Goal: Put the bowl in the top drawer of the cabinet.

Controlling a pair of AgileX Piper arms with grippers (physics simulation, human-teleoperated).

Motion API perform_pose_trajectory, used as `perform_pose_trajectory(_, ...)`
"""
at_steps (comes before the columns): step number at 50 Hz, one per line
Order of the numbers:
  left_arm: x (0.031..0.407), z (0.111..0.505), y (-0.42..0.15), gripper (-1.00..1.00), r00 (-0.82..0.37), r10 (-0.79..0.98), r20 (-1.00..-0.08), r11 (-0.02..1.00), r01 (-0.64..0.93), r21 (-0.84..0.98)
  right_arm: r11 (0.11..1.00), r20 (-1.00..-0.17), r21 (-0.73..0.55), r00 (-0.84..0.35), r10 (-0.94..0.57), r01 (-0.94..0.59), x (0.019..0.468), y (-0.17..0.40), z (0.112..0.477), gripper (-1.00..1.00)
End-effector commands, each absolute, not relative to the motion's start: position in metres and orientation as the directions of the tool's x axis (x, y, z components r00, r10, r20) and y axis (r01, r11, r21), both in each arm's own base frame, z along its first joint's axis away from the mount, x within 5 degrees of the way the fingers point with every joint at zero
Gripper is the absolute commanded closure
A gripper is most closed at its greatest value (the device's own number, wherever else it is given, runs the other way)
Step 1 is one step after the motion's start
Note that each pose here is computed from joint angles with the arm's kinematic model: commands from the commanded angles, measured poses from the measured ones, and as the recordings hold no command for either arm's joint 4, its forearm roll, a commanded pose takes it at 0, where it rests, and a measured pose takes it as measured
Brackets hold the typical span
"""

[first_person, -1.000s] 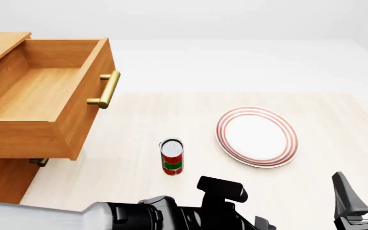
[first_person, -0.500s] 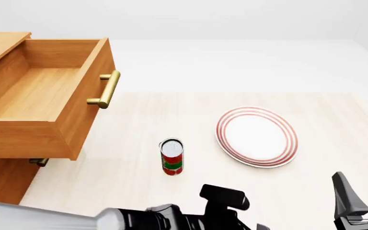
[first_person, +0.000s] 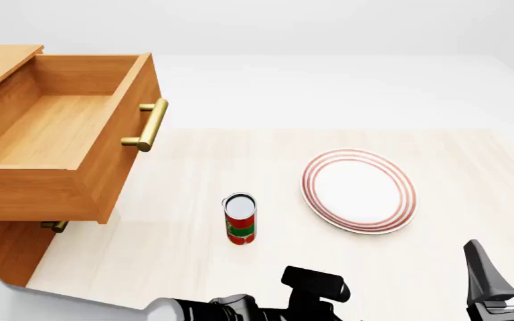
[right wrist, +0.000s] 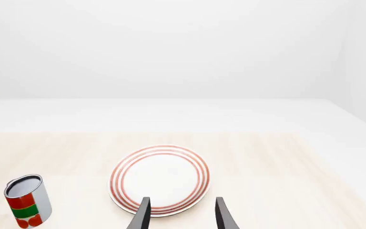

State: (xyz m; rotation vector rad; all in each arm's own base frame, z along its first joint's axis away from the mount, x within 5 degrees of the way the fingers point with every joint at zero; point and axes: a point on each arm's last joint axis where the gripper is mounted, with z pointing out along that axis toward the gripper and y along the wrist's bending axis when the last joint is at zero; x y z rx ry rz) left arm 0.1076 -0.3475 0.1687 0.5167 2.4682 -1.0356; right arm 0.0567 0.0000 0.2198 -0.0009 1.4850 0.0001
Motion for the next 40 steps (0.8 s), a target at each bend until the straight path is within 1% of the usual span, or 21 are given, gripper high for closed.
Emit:
perform_pose_trajectory(1,0.106,0.164,-0.348,-1.0,-0.853,0.17,-0.494,0.656,0.472,-0.589,1.0,-0.996,-0.001,0.086,-0.001,-0.001,0.057,0.0,0.22,-1.0)
perform_pose_trajectory(40,0.097,0.151,-0.352,-1.0,-0.863,0.178,-0.472,0.653,0.463,-0.599,1.0,-0.996,0.0,0.086,0.0,0.0,0.057,0.0,0.22,-1.0)
